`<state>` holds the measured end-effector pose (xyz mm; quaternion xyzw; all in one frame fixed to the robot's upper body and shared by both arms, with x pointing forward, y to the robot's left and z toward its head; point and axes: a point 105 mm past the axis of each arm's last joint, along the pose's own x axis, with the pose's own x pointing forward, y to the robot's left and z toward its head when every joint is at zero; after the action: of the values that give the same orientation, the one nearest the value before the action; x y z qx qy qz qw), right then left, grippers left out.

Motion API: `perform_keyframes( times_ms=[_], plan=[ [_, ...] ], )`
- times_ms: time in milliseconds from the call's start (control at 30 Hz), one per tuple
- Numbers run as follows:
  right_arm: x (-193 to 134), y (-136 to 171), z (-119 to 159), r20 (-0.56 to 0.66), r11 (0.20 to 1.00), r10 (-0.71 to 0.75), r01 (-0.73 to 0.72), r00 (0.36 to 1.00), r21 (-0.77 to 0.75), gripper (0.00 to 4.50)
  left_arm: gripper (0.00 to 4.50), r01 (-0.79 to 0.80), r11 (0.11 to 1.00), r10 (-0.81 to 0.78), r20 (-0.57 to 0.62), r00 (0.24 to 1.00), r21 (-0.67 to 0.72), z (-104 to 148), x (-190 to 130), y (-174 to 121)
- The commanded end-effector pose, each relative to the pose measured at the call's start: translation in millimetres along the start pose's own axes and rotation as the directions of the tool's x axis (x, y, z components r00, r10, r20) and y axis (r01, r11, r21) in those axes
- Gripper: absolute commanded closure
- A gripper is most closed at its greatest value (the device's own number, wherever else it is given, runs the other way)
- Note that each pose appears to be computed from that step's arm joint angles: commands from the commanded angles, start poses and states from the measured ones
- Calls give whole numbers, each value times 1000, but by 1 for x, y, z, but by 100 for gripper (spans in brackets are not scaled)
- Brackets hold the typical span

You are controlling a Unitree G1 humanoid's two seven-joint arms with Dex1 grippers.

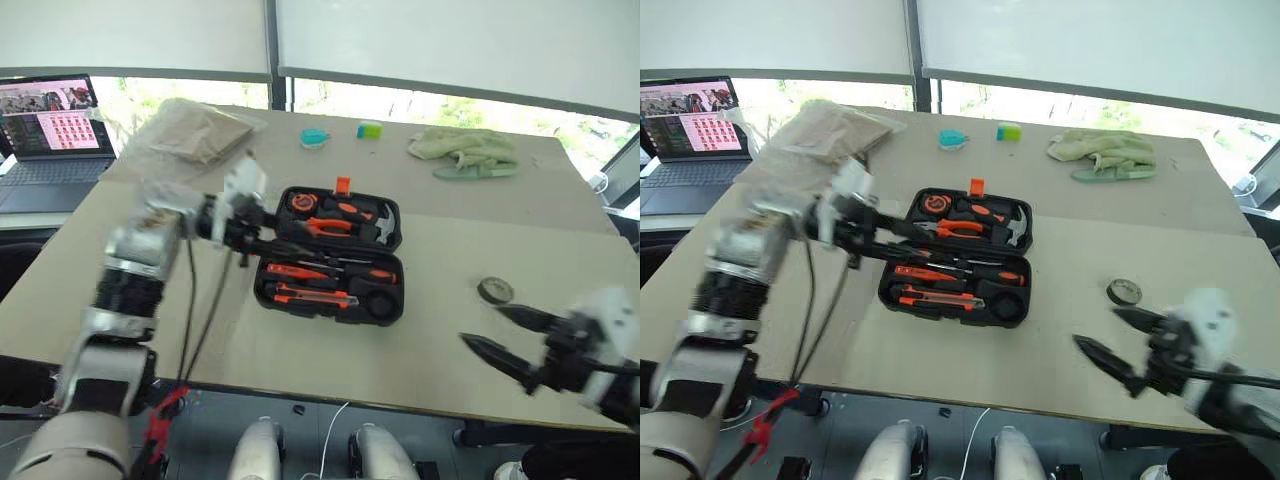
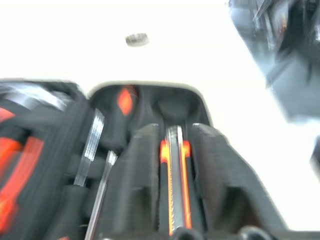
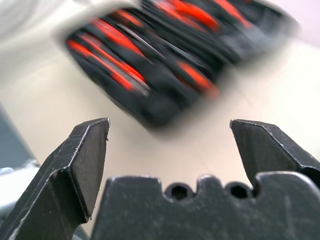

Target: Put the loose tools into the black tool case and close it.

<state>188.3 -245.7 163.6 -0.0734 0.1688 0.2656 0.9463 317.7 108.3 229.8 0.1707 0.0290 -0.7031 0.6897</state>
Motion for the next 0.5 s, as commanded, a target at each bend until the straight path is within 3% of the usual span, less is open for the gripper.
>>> perform_keyframes(
  times_ms=[33, 133, 300, 500],
  plan=[
    [-34, -17, 8, -4, 997, -55, 54, 998, -55, 0, 122, 59, 998, -59, 13, 998, -7, 12, 2, -21],
    [-58, -31, 2, -66, 993, -104, 101, 992, -56, 0, 8, 35, 999, -35, 11, 999, -13, 16, -5, -26],
    [-51, -48, 3, -95, 993, -100, 93, 990, -75, 0, 3, 12, 1000, -12, 18, 1000, -10, 19, -1, -27],
    [3, -73, 7, -124, 992, -50, 35, 991, -120, 0, 3, 5, 1000, -6, 10, 1000, 5, 13, 9, -27]
  ],
)
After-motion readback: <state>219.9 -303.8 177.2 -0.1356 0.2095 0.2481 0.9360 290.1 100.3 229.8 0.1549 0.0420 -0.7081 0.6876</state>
